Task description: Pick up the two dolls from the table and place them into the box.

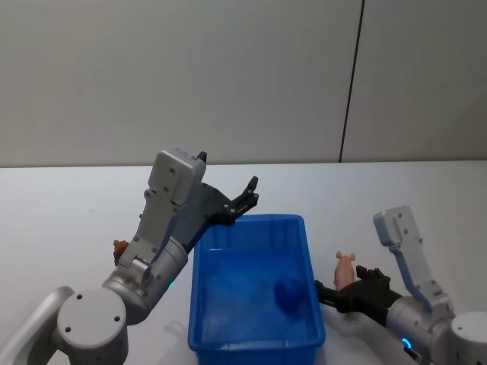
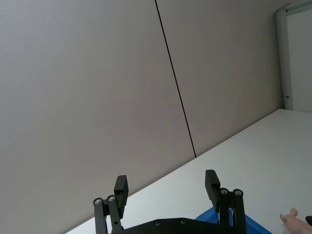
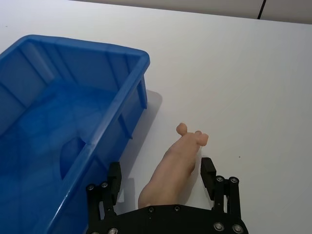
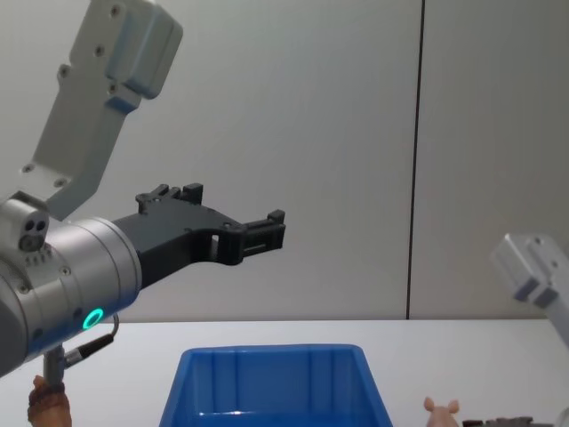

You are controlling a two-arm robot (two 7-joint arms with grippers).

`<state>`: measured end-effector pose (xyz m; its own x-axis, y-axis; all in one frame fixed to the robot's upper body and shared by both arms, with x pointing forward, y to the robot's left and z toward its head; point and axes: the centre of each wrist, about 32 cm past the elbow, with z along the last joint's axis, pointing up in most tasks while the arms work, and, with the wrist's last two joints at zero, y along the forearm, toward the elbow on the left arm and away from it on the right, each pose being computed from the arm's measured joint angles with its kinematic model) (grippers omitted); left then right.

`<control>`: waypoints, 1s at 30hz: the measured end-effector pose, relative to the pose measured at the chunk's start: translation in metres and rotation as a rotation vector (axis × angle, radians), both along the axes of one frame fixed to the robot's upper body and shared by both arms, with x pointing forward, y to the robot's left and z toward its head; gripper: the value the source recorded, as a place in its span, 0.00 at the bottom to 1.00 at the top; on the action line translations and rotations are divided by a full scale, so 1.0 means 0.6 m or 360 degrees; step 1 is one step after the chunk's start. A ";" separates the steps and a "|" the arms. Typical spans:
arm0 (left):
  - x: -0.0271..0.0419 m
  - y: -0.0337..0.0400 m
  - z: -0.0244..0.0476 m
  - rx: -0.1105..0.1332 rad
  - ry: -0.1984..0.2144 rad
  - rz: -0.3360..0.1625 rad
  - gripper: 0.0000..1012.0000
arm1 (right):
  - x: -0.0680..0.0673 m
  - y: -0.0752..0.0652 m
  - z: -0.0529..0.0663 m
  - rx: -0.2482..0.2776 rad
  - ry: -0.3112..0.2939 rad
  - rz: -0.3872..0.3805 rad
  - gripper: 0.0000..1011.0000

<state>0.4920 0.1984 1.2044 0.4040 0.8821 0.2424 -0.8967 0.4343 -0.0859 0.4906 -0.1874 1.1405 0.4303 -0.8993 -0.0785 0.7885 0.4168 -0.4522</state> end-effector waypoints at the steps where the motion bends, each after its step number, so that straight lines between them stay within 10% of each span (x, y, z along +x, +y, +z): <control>1: 0.000 0.000 0.000 0.0000 0.0000 0.0000 0.99 | 0.001 0.001 -0.001 -0.0003 0.0002 -0.0003 0.99; 9: 0.000 0.000 0.000 0.0000 0.0000 0.0000 0.99 | 0.004 0.009 -0.008 -0.0027 0.0012 -0.0031 0.96; 30: 0.000 0.000 0.000 0.0000 0.0000 0.0000 0.99 | 0.006 0.015 -0.012 -0.0045 -0.0002 -0.0054 0.49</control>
